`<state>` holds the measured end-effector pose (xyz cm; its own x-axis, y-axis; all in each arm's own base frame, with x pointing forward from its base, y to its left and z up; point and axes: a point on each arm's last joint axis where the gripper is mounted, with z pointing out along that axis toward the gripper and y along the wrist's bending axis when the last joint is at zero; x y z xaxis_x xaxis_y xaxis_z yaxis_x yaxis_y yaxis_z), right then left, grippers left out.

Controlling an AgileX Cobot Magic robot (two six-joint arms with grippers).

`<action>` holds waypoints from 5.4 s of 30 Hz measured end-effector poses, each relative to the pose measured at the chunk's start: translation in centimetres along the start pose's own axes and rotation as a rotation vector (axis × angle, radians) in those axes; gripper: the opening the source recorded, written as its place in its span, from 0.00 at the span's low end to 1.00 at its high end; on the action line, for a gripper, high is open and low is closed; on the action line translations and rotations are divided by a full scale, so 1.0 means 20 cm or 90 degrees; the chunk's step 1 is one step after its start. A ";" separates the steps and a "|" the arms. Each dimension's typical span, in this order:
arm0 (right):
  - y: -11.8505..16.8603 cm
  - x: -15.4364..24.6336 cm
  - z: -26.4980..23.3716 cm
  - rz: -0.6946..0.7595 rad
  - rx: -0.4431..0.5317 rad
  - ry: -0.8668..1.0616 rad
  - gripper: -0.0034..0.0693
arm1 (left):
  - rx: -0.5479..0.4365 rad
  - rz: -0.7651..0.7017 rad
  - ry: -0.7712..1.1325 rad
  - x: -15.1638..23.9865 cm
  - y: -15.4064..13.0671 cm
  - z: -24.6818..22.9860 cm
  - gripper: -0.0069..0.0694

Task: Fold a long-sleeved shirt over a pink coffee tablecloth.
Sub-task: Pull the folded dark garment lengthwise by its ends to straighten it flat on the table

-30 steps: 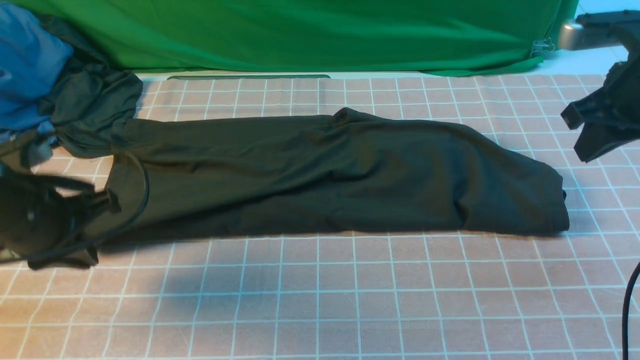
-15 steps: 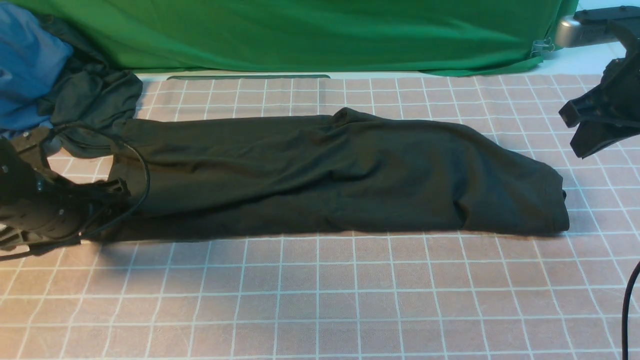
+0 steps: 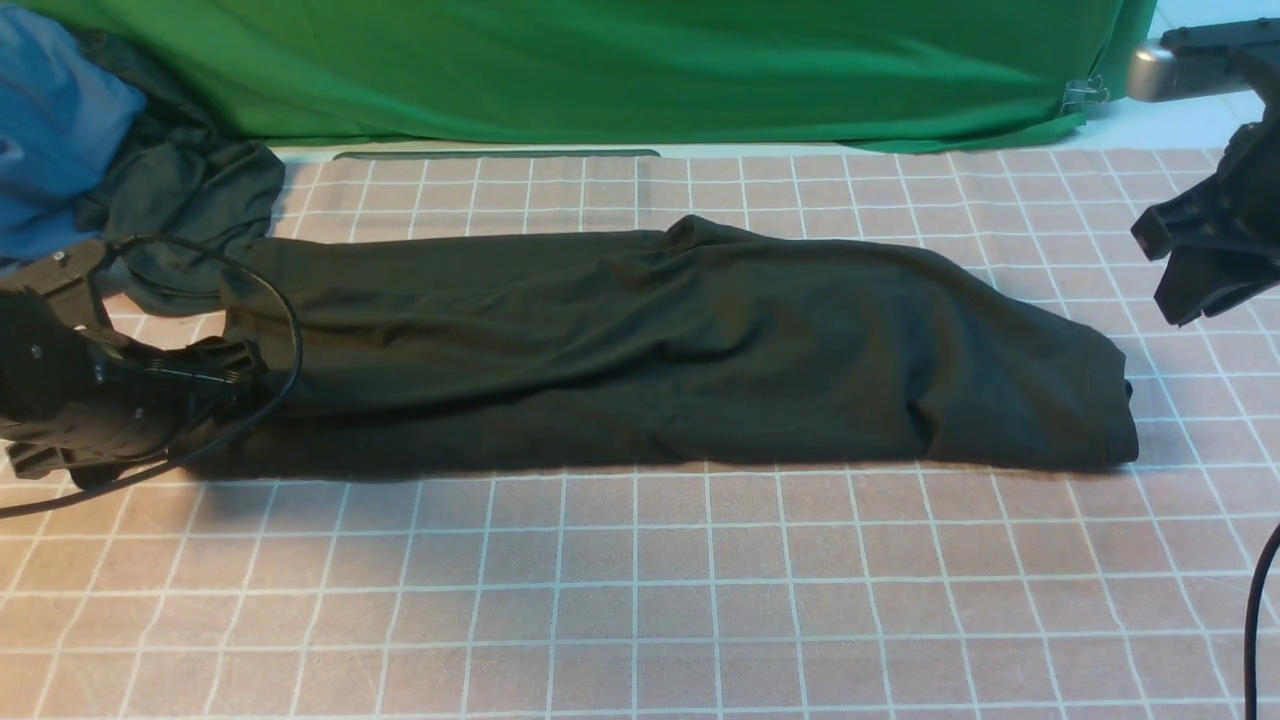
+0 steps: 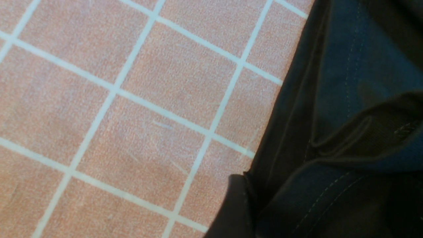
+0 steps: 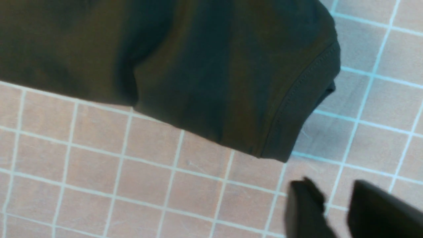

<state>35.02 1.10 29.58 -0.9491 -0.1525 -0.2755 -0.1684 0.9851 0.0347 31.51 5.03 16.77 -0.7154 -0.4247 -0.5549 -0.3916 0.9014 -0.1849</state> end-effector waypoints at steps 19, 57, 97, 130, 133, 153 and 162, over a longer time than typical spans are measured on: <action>-0.04 -0.03 0.42 0.026 -0.015 0.139 0.76 | -0.034 0.037 0.156 0.00 -0.01 -0.02 0.15; -0.06 0.06 0.62 0.014 -0.019 0.218 0.14 | -0.041 0.055 0.242 -0.10 -0.05 -0.24 0.15; 0.00 0.73 0.26 0.046 0.080 0.228 0.60 | -0.134 0.008 0.279 0.07 0.05 -0.57 0.77; 0.01 0.68 0.28 0.067 0.057 0.154 0.60 | -0.006 0.357 0.283 -0.01 -0.30 -0.09 0.80; 0.02 0.68 0.28 0.072 0.049 0.152 0.60 | -0.010 0.360 0.305 0.01 -0.30 -0.04 0.80; 0.02 0.68 0.28 0.074 0.045 0.148 0.60 | 0.035 0.423 0.345 -0.01 -0.33 -0.06 0.11; 0.02 0.68 0.28 0.076 0.044 0.145 0.60 | 0.050 0.430 0.343 -0.08 -0.36 -0.18 0.11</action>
<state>23.60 -0.07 20.53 -0.9979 -0.0412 -0.0497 -0.0406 0.9991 -0.0132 33.45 -1.14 21.83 -0.9650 0.2384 -0.1096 0.2420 0.9700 -0.0210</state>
